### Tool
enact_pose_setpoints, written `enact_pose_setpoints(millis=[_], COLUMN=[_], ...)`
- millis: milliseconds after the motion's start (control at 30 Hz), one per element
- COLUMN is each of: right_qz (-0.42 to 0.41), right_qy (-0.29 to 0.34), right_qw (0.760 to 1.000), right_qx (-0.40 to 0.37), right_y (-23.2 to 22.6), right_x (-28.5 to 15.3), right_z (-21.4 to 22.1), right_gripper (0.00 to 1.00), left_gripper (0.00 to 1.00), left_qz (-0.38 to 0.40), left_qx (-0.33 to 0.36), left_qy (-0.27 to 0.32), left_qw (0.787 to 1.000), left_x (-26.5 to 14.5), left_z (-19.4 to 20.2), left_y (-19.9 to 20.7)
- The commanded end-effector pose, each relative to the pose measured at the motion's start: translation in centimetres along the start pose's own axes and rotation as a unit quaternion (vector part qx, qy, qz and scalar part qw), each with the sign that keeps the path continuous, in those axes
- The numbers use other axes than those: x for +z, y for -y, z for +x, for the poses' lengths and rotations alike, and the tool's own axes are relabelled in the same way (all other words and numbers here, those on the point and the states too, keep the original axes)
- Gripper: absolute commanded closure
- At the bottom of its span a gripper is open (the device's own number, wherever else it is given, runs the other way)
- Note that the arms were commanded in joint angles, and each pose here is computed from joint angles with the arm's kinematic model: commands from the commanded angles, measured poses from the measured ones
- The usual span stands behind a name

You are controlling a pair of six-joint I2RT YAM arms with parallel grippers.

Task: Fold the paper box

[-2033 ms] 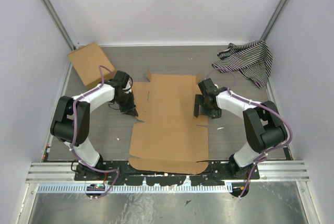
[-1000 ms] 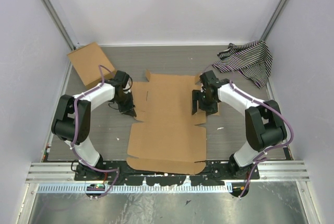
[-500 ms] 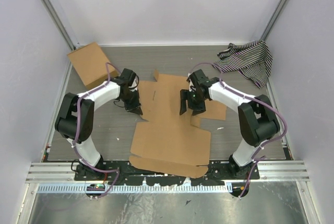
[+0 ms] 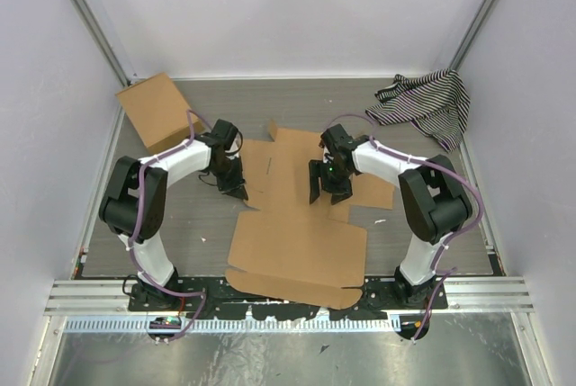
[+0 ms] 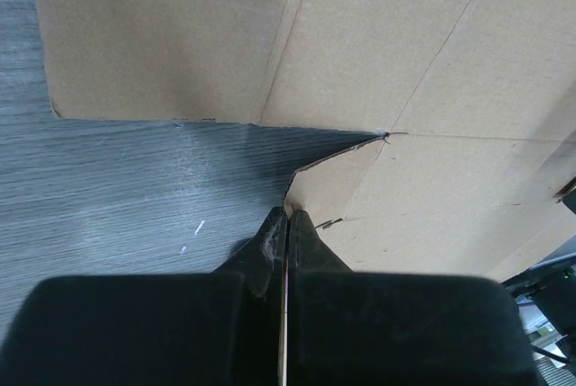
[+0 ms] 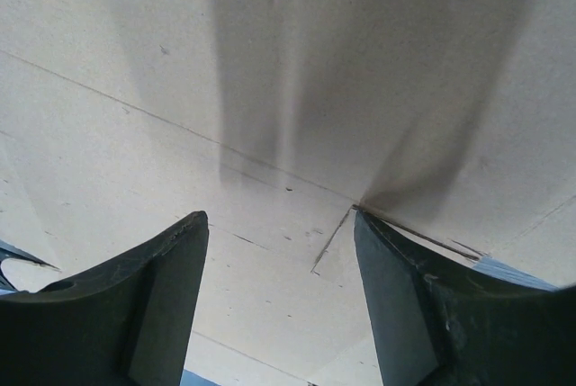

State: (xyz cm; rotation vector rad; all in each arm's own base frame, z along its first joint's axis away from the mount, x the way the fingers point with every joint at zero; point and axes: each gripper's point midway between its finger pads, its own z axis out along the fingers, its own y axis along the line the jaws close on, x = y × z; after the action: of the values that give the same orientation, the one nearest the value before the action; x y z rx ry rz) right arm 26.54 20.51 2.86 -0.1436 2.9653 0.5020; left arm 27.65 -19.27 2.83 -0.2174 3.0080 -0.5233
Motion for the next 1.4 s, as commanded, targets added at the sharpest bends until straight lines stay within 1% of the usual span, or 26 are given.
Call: enact_pose_setpoints(millis=[0,267,467,667,833,1033,1133,1233,1367], right_qz=[0.01,0.016,0.01,-0.002,0.0,0.024,0.019,0.004,-0.005], right_qy=[0.019,0.031,0.038,0.067,0.096,0.114,0.107,0.094,0.088], right_qw=[1.0,0.999,0.999,0.997,0.995,0.993,0.994,0.996,0.996], right_qx=[-0.003,-0.019,-0.035,-0.049,-0.037,0.002,0.008,0.006,0.006], right_y=[0.0,-0.7,-1.8,-3.3,-3.4,1.2,3.0,3.6,3.5], right_x=[0.0,0.4,0.9,-0.2,-2.7,-5.8,-6.2,-6.0,-5.8], right_z=[-1.1,-4.0,-6.7,-9.8,-12.0,-10.8,-9.6,-8.4,-8.2], right_gripper=[0.29,0.29,0.29,0.29,0.29,0.28,0.28,0.28,0.28], left_gripper=[1.0,1.0,1.0,1.0,1.0,1.0,1.0,1.0,1.0], left_qz=[-0.006,-0.013,-0.015,-0.035,-0.039,-0.044,-0.04,-0.033,-0.013], left_qx=[-0.006,-0.038,-0.048,-0.068,-0.089,-0.106,-0.11,-0.101,-0.083], left_qy=[-0.002,0.018,0.035,0.065,0.084,0.106,0.109,0.11,0.111], left_qw=[1.0,0.999,0.998,0.995,0.992,0.988,0.987,0.988,0.99], left_x=[0.2,0.3,-0.2,-1.2,-1.9,-2.7,-2.8,-2.9,-3.2], left_z=[-0.3,-0.4,-0.6,-1.1,-1.8,-2.8,-3.6,-4.4,-5.4], left_y=[0.2,-0.2,-0.2,-1.1,-1.9,-2.6,-2.6,-2.1,-0.8])
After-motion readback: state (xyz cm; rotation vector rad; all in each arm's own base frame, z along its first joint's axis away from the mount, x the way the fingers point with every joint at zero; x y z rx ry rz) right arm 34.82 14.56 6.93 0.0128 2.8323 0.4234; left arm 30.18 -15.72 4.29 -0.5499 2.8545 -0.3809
